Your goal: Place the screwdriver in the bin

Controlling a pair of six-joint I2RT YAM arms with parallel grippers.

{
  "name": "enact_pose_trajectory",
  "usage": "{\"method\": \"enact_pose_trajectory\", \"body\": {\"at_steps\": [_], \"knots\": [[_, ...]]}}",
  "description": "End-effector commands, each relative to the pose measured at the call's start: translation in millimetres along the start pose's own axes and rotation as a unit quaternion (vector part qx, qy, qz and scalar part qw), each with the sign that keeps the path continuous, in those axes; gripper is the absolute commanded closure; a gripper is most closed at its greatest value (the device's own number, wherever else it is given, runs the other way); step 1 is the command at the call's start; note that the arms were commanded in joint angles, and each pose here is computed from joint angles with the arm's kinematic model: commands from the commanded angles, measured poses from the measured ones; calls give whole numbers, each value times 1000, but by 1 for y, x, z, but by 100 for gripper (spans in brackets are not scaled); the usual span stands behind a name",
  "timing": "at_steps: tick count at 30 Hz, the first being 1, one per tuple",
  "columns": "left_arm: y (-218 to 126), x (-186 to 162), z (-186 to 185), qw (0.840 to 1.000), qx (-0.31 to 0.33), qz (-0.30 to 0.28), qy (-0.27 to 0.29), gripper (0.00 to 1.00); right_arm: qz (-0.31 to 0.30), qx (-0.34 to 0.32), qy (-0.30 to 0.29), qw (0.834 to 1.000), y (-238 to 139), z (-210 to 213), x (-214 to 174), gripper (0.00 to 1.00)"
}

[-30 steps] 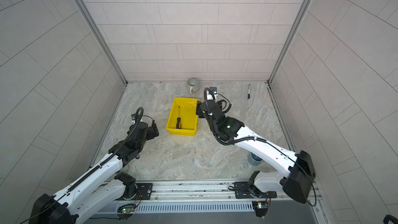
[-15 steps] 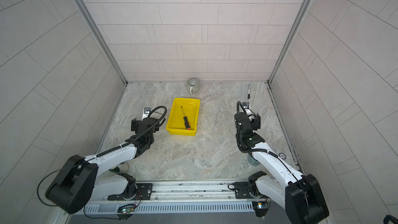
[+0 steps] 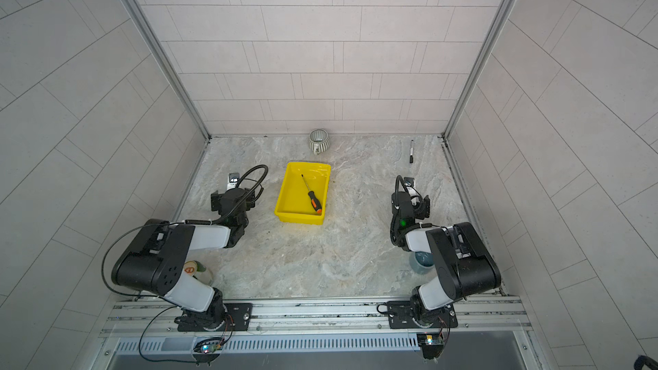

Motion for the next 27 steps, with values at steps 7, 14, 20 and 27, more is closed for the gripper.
{"method": "enact_pose_trajectory", "body": {"at_steps": [7, 14, 20, 27], "knots": [[5, -6, 4, 997, -18, -19, -70, 0, -77, 60, 28, 995, -6, 9, 3, 1], [3, -7, 3, 998, -15, -21, -65, 0, -63, 65, 20, 996, -1, 12, 4, 1], [3, -6, 3, 997, -14, -24, -65, 0, -61, 66, 20, 996, 0, 13, 4, 1], [3, -5, 4, 997, -14, -24, -66, 0, -62, 66, 21, 996, -1, 13, 4, 1]]}}
Point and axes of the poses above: each gripper's point midway between its finger pads, its own y axis out along the fingers, its own z axis along the line the jaws close on, x = y × z, the point moved 5 cm from there along -y, back along the fingers, and after that the axes turned 5 degrees about y, right-handed, at the moved point
